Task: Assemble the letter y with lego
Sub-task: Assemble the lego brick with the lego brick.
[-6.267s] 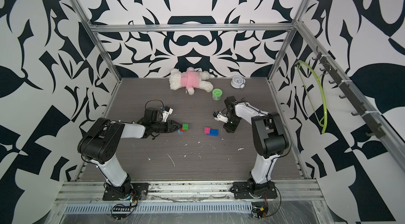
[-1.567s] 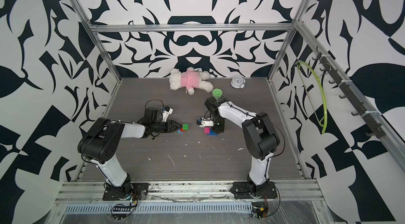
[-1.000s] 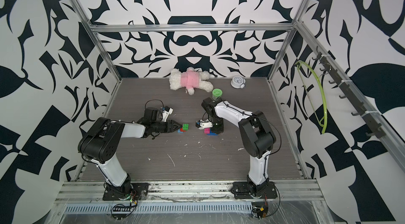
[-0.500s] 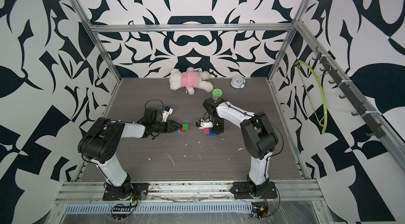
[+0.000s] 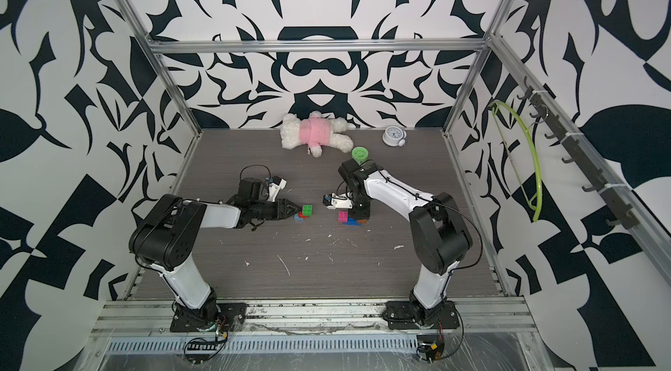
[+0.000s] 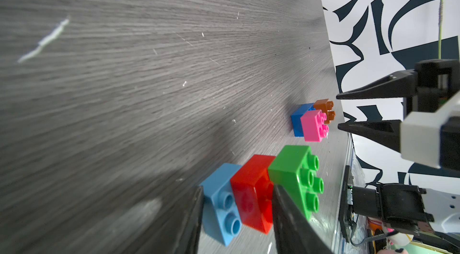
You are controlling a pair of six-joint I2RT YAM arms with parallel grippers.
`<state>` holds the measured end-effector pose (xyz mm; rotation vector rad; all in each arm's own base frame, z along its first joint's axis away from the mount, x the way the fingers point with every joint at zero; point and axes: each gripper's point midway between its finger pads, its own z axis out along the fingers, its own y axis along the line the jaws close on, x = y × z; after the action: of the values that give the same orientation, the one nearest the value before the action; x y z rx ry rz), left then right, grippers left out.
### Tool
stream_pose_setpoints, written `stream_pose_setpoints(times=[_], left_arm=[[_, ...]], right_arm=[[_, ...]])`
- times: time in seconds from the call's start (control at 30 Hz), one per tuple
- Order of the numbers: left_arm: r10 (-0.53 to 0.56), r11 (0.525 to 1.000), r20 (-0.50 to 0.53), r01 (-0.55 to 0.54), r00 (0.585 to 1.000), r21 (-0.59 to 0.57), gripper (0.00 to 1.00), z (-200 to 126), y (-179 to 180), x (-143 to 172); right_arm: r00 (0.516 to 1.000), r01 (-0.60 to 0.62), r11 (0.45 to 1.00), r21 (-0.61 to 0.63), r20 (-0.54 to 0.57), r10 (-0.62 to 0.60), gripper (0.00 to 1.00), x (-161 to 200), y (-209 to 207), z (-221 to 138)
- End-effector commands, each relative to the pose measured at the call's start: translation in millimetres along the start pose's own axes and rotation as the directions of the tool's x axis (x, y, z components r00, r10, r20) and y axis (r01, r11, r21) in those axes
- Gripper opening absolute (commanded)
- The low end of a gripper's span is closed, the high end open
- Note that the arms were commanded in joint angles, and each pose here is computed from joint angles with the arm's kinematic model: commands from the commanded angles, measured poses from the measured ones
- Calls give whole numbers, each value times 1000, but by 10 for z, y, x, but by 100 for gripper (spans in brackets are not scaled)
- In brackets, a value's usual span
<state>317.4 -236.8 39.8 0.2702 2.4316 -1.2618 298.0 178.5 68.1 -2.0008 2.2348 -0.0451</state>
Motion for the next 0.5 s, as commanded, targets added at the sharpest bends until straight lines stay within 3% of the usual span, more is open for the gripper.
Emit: stream_pose_setpoints(times=[0.0,0.47], left_arm=[[-150,973,-112,127,982,-190,47,15,493,503],[-149,974,-111,127,982,-189,47,14,489,499]], right_arm=[[1000,-3,1000,-11,25,3,45,-55,58,-2],[999,15,998,-55,34,-13,46,-166,117,197]])
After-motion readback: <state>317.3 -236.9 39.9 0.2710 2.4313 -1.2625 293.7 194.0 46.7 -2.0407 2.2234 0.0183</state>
